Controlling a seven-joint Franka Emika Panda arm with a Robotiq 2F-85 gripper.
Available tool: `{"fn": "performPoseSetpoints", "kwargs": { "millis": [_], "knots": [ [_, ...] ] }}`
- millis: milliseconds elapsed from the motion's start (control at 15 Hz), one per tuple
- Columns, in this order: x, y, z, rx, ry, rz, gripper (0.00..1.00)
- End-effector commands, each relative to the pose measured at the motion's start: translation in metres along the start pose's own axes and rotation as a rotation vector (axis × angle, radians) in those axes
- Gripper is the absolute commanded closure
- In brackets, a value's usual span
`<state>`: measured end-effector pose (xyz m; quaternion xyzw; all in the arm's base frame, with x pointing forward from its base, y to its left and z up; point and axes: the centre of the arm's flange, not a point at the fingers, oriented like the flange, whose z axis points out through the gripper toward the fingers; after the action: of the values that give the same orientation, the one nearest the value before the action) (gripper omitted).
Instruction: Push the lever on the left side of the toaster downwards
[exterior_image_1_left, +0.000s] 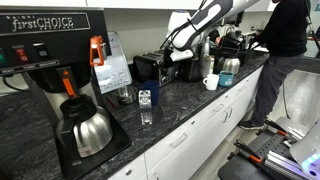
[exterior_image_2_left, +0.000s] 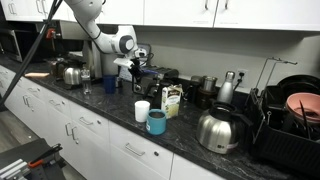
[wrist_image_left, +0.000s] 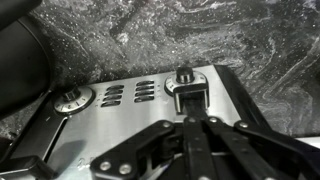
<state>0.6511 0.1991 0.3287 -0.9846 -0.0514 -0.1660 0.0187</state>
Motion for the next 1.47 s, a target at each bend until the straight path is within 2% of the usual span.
{"fn": "performPoseSetpoints", "kwargs": {
  "millis": [0, 1400],
  "knots": [
    [0.003, -0.005, 0.028, -0.026, -0.021, -0.002, 1.00],
    [-0.014, -0.011, 0.050, -0.046, -0.046, -0.020, 1.00]
  ]
}}
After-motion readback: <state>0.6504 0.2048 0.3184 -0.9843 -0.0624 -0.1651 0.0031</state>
